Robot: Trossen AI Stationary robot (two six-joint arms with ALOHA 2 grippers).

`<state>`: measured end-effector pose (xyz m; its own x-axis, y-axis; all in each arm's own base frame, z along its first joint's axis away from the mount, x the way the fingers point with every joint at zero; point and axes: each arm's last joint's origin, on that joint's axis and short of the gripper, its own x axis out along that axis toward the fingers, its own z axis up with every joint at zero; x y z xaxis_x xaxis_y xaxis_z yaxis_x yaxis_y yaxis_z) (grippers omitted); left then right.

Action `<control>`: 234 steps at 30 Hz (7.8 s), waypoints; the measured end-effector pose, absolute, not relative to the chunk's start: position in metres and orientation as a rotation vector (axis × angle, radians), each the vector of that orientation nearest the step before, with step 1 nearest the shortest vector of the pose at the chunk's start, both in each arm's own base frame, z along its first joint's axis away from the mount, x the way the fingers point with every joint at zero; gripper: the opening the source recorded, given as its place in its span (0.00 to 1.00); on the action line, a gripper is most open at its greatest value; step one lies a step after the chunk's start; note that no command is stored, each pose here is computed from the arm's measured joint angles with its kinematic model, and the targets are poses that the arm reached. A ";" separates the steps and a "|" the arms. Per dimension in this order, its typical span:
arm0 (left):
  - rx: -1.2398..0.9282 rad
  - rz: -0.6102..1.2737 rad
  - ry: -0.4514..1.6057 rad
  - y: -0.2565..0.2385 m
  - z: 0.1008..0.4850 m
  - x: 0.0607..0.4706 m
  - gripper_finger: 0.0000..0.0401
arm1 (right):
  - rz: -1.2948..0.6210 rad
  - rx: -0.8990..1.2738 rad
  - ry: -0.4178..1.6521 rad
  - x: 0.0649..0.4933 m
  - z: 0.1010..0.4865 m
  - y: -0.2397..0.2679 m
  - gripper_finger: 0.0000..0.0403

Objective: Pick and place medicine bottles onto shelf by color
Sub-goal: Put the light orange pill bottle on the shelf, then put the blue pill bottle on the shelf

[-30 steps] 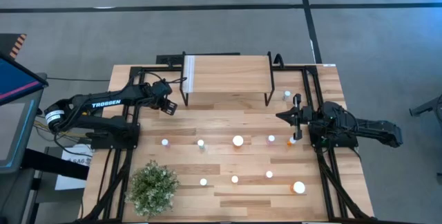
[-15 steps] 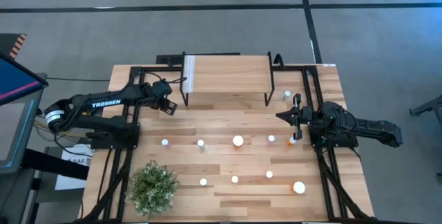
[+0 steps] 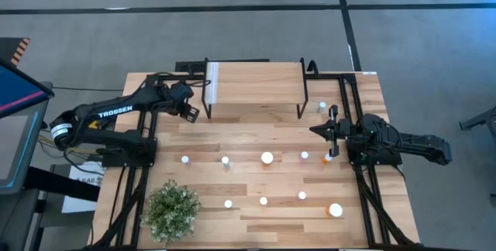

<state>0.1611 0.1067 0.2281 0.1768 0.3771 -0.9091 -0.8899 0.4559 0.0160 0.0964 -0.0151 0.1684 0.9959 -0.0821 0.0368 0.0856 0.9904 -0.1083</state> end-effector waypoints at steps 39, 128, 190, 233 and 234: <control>-0.534 0.832 0.835 0.148 0.379 0.200 0.28 | -0.084 -0.110 -0.032 0.096 0.168 -0.015 0.07; -0.534 0.713 1.060 0.249 0.334 0.271 0.40 | -0.084 -0.110 -0.033 0.096 0.168 -0.015 0.07; -0.233 0.216 0.214 0.025 0.270 0.181 0.58 | -0.085 -0.169 -0.031 0.096 0.169 -0.015 0.07; -0.022 0.035 0.050 0.005 0.289 0.176 0.58 | -0.140 -0.090 -0.338 0.086 0.227 -0.014 0.12; -0.022 0.035 0.050 0.005 0.289 0.175 0.58 | -0.137 -0.088 -0.332 0.087 0.230 -0.014 0.13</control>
<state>0.1753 0.0052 0.2891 0.9981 0.0343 -0.0506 -0.0354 0.9992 -0.0210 0.0866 -0.0143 0.2301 0.9364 -0.1193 0.3300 0.1483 0.9869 -0.0639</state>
